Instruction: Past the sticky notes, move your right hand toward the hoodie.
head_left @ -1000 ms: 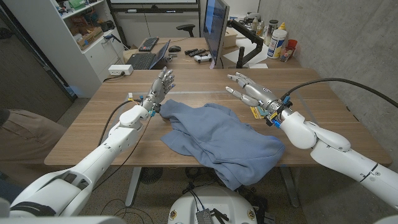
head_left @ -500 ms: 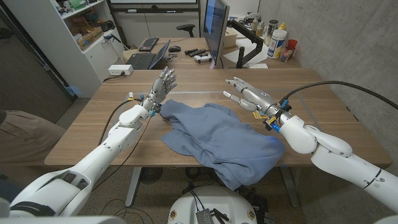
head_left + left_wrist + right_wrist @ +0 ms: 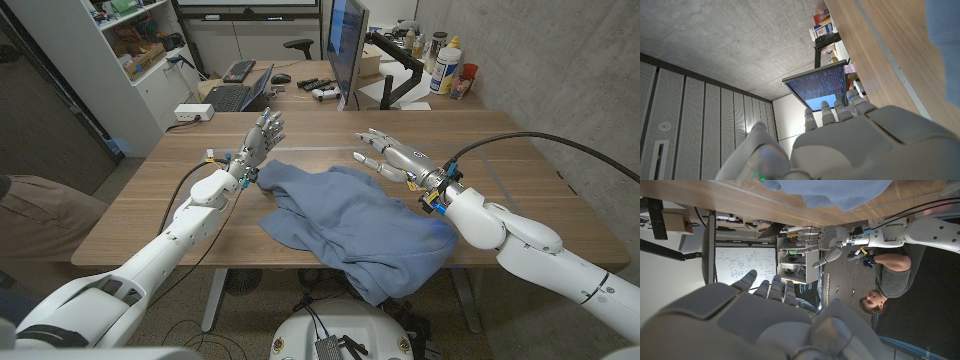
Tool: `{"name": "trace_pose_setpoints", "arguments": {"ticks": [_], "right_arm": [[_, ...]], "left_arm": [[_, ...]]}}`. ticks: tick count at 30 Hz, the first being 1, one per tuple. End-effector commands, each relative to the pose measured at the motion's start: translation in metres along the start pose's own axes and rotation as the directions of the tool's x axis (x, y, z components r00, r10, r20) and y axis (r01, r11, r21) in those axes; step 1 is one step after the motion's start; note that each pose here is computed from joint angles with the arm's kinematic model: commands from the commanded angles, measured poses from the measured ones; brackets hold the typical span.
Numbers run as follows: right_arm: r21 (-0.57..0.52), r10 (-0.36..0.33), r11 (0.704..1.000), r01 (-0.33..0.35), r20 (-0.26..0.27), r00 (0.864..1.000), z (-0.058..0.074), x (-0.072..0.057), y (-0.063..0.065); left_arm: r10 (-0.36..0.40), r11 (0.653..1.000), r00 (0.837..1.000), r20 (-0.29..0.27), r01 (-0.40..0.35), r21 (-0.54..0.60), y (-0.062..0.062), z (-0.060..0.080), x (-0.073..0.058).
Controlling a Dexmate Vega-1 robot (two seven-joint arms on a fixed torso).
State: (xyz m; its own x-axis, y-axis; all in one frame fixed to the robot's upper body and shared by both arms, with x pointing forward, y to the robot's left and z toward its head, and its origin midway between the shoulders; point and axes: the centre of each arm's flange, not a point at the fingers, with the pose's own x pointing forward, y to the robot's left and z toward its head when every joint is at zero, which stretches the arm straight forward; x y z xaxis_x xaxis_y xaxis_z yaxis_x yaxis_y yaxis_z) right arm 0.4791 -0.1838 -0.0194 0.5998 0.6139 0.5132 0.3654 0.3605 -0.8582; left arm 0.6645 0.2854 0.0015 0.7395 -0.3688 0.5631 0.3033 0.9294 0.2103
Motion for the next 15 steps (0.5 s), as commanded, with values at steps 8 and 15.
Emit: {"name": "trace_pose_setpoints", "arguments": {"ticks": [8,15], "right_arm": [[0.015,0.042,0.999,-0.042,0.014,0.999,0.0095,-0.0071,0.0112],[0.018,0.052,0.998,-0.053,0.02,0.998,0.012,-0.0088,0.0156]], "left_arm": [[-0.032,0.999,0.999,0.007,0.032,0.002,-0.009,-0.0021,0.0073],[-0.037,0.999,0.999,0.005,0.037,0.007,-0.0108,-0.002,0.0119]]}}
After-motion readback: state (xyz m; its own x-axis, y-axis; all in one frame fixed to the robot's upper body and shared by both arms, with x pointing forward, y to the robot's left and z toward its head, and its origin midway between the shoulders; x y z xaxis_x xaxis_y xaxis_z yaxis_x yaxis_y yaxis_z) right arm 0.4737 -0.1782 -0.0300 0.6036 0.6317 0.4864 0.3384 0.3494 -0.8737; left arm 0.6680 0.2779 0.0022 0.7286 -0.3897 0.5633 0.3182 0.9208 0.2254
